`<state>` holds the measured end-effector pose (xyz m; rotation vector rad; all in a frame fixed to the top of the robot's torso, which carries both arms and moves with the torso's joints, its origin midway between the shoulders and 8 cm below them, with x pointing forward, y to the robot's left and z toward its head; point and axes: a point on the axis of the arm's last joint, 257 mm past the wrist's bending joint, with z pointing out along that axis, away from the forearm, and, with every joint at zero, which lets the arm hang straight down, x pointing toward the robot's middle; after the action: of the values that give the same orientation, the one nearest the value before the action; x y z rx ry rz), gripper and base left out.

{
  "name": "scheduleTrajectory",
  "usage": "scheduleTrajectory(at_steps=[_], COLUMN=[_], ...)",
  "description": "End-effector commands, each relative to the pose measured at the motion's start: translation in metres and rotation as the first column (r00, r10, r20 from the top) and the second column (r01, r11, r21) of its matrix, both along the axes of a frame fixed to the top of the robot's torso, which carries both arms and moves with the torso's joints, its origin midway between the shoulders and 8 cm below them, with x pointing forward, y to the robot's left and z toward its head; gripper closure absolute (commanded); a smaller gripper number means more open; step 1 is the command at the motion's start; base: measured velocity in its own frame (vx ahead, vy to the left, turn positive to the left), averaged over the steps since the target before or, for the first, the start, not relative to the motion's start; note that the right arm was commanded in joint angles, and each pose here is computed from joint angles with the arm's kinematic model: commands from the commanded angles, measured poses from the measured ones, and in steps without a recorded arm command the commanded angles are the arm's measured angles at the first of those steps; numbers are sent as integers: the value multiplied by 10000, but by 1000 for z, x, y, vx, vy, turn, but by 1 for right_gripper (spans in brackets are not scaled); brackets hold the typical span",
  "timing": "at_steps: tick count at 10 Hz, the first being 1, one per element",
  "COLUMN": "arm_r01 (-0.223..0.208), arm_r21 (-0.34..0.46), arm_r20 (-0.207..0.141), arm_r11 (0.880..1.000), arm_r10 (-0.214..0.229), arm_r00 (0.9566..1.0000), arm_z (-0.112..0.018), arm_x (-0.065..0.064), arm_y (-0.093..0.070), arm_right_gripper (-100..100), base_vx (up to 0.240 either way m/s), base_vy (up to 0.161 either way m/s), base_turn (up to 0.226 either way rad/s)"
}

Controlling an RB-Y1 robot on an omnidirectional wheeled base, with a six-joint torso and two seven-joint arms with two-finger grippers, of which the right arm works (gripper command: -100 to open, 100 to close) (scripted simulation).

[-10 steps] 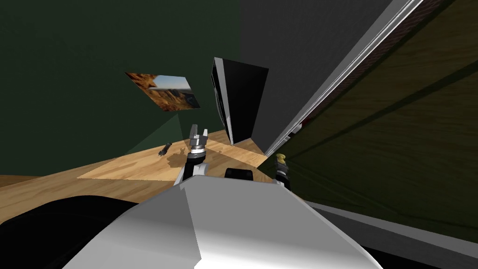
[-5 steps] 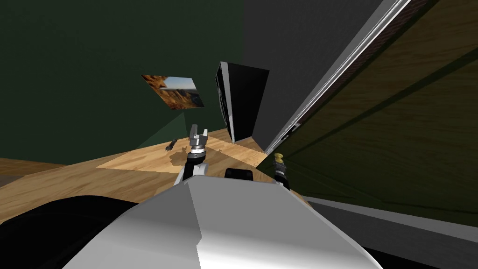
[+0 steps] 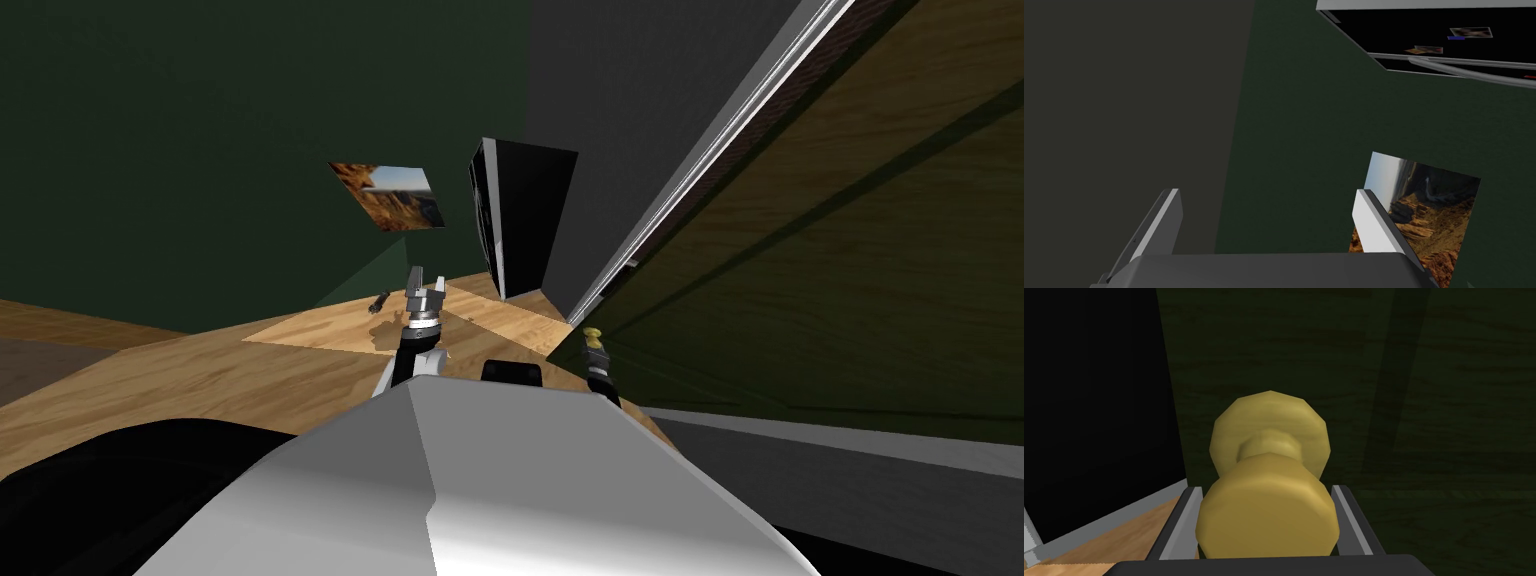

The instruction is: Pull the door open

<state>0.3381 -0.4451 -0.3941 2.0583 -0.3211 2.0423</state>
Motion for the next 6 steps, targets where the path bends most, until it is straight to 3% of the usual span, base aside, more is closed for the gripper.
scheduleTrajectory(at_steps=[1, 6], arm_r01=[-301, -733], arm_r21=[10, 36], arm_r20=[72, -2], arm_r11=[9995, 9973], arm_r10=[301, 733], arm_r00=[9995, 9973], arm_z=[2, -1], arm_x=[1, -6], arm_y=[9, 19], arm_right_gripper=[100, 100], base_vx=[-196, -155], base_vy=[-44, -18], base_turn=[50, 64])
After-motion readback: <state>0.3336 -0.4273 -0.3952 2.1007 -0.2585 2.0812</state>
